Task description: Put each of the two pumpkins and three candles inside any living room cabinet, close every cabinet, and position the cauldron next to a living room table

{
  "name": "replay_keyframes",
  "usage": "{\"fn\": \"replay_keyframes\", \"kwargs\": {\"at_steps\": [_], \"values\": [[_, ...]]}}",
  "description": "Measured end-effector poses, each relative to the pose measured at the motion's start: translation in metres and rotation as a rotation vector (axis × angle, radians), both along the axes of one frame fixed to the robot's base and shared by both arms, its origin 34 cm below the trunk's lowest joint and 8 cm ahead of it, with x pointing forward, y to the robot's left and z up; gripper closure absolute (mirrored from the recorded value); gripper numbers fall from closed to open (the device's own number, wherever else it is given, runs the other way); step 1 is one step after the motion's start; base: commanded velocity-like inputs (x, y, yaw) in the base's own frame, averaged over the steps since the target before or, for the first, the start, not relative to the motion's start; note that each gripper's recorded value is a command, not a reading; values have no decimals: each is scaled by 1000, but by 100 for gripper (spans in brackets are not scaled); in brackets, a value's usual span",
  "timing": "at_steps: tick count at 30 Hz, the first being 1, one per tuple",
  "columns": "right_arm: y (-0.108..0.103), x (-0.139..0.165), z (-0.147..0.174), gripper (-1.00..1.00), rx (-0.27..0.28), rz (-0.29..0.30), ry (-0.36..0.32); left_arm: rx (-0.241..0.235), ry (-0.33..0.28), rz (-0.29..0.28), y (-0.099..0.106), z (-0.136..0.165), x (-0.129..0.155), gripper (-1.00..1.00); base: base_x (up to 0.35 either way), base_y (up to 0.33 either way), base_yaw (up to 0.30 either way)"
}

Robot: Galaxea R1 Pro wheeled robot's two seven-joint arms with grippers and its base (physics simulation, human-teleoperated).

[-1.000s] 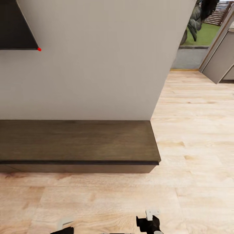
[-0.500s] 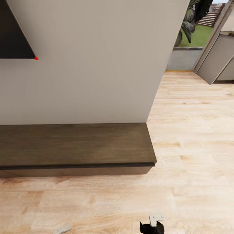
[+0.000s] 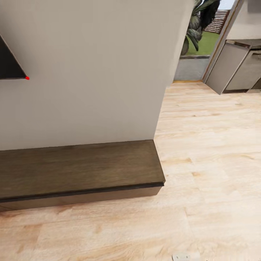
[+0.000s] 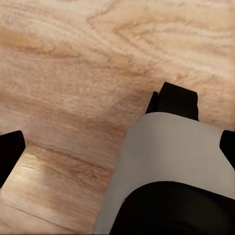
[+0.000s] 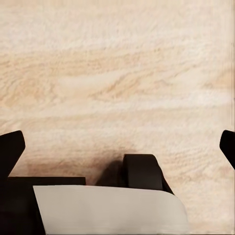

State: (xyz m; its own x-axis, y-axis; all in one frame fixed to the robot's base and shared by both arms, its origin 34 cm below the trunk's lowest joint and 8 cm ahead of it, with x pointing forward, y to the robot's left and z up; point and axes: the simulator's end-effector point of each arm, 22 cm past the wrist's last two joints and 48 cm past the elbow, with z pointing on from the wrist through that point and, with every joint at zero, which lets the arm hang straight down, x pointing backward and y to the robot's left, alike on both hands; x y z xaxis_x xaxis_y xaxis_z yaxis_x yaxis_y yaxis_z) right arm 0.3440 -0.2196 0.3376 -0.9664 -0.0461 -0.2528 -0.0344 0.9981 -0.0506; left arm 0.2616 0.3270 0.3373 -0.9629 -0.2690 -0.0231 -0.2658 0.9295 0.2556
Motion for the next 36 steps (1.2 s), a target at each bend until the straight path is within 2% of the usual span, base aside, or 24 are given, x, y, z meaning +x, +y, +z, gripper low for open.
{"fn": "replay_keyframes", "kwargs": {"at_steps": [8,9,12,16,26,30,36], "values": [[-3,-11,17,-100,-2,2,7,6,23,15,2,19,-22,-100,0,0,-164],[-2,-11,19,-100,-1,2,5,13,24,58,5,22,-28,-100,0,0,-160],[-1,-8,25,-100,2,7,1,23,24,117,8,29,-34,-100,0,0,-150],[1,-5,34,-100,4,11,-5,32,29,154,11,38,-43,-100,0,0,-132],[-6,2,55,-100,-6,12,-17,34,20,162,13,58,-41,-100,0,0,-34],[-24,3,62,-100,-29,2,-13,38,18,163,16,67,-42,-100,0,0,-90],[-21,8,74,-100,-26,18,-27,35,19,163,14,78,-45,-100,0,0,-57]]}}
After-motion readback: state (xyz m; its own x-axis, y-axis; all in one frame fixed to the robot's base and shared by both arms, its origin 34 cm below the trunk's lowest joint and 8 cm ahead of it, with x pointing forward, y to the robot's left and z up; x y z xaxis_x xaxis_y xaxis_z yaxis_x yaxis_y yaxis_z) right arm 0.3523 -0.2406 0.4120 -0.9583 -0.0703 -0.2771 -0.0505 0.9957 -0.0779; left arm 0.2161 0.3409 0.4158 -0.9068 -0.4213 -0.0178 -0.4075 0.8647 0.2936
